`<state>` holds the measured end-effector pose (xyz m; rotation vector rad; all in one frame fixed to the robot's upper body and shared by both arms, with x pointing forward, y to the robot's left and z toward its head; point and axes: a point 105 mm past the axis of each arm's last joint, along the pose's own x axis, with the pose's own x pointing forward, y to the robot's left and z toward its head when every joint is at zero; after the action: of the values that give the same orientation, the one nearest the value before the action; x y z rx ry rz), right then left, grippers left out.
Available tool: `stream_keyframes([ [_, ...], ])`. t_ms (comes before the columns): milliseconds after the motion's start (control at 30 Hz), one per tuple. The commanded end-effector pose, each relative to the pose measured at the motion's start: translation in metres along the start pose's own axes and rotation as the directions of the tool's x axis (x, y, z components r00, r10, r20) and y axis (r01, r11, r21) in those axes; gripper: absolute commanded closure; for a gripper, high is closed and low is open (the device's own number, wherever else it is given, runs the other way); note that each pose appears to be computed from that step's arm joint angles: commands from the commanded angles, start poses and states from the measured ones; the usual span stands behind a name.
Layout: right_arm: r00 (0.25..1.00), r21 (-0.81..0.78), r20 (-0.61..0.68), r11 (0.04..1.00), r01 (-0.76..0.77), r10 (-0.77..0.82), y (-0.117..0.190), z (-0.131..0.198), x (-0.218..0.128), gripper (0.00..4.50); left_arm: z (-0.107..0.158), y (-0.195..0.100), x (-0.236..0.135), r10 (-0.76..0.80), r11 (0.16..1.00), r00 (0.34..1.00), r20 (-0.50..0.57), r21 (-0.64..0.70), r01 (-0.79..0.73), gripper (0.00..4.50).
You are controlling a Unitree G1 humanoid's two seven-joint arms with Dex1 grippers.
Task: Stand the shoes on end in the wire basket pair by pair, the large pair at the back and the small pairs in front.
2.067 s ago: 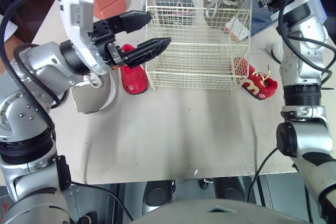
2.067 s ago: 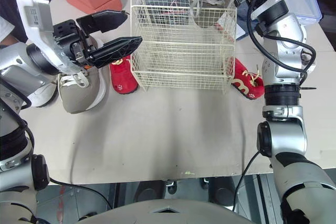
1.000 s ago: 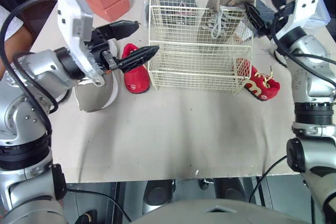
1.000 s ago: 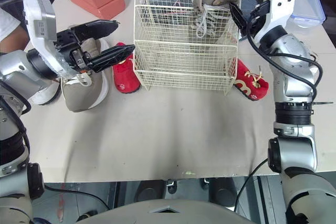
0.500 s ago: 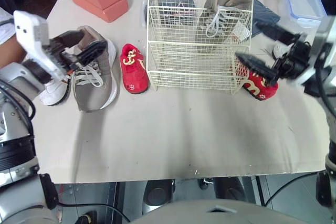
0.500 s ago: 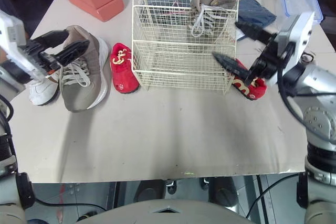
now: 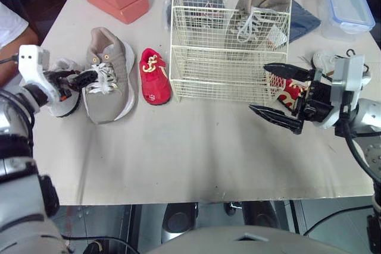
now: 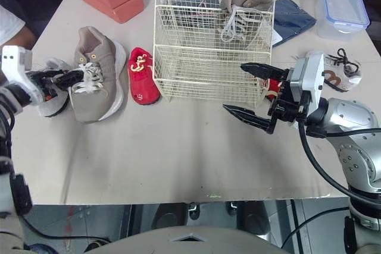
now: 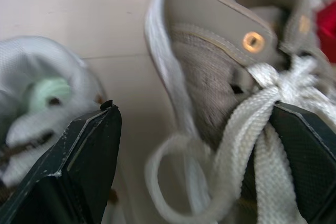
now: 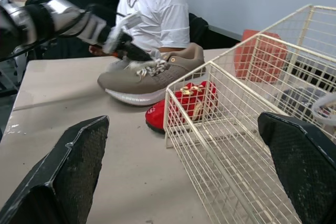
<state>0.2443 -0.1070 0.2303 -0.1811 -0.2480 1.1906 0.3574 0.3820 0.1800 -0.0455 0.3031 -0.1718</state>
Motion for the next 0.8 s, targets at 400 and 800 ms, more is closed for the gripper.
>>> stream_keyframes([
  [400, 0.999, -0.075, 0.047, 0.997, -0.011, 0.015, 0.007, 0.011, 0.008, 0.00, -0.013, -0.008, 0.010, -0.114, 0.993, 0.978, -0.175, -0.008, 0.115, 1.64],
  [800, 0.998, -0.069, 0.070, 0.998, -0.005, 0.009, 0.007, 0.014, 0.007, 0.00, 0.001, -0.001, 0.010, -0.076, 0.997, 0.996, -0.040, 0.023, 0.077, 3.89],
])
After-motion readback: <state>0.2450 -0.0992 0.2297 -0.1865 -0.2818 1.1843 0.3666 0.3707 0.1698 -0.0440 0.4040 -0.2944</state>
